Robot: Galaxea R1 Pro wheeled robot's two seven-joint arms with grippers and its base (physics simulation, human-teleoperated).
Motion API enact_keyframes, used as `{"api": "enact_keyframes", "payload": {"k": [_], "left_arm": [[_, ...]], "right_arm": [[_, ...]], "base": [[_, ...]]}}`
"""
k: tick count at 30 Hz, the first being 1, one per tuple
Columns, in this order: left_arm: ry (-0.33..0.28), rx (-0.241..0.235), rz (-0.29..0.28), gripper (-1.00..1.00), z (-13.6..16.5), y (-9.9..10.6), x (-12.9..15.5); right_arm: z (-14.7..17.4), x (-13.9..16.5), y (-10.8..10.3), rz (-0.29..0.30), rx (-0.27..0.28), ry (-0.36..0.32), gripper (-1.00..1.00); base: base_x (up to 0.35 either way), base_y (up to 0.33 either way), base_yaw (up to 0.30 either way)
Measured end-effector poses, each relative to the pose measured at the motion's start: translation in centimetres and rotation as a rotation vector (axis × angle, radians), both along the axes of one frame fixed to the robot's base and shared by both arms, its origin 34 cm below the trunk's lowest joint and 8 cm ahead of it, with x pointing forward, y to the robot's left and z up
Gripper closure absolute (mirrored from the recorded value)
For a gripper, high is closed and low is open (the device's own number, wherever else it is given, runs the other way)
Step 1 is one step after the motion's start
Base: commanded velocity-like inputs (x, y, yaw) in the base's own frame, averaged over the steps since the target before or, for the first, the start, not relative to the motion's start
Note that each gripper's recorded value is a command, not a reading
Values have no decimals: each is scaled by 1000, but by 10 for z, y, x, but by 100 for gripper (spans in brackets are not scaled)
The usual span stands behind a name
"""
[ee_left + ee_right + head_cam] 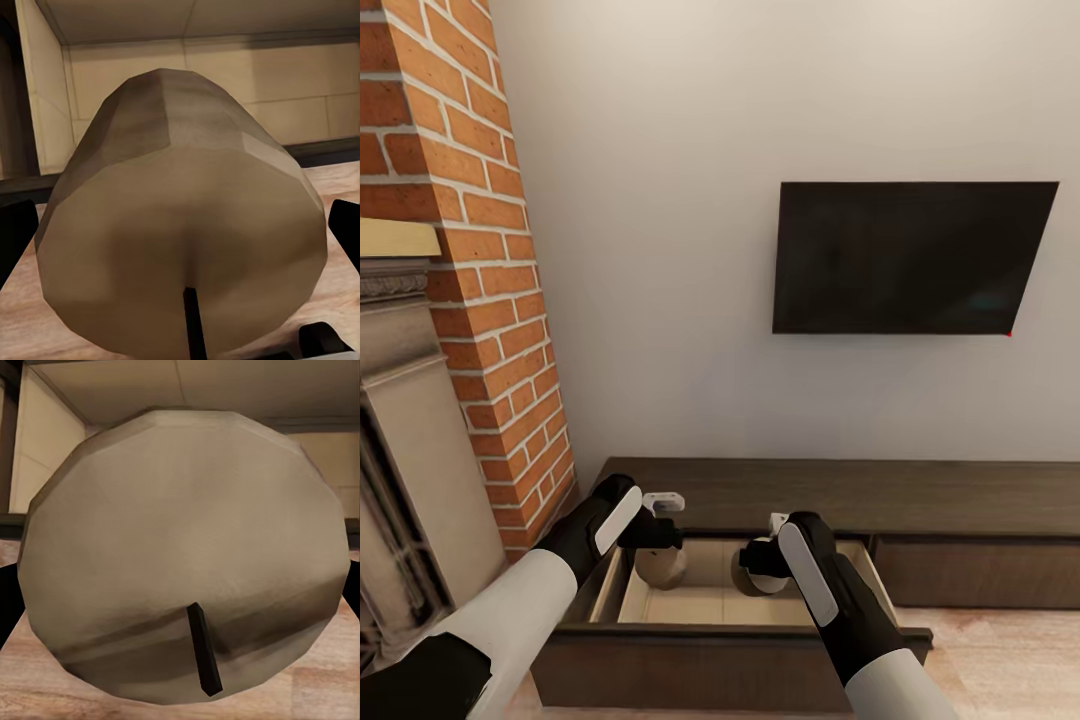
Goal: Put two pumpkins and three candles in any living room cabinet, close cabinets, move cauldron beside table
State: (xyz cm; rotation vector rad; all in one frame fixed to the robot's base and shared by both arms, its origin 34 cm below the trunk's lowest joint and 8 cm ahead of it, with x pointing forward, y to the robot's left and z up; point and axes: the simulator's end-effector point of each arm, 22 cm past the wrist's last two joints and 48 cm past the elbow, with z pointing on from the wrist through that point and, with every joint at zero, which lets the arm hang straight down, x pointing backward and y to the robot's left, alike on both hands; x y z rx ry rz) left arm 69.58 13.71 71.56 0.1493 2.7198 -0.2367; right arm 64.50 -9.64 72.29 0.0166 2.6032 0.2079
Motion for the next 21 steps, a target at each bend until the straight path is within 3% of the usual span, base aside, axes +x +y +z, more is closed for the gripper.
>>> {"api": "enact_keyframes", "payload": {"k": [10,21], "left_arm": [[-1,0,0,100,-19,0,-3],[-1,1,0,100,-41,0,-6]], "right_arm": [[-18,0,1,-7,5,-14,100],[-35,14,-3,-80,33,-94,100]], "base": [[0,0,0],[0,0,0]]}}
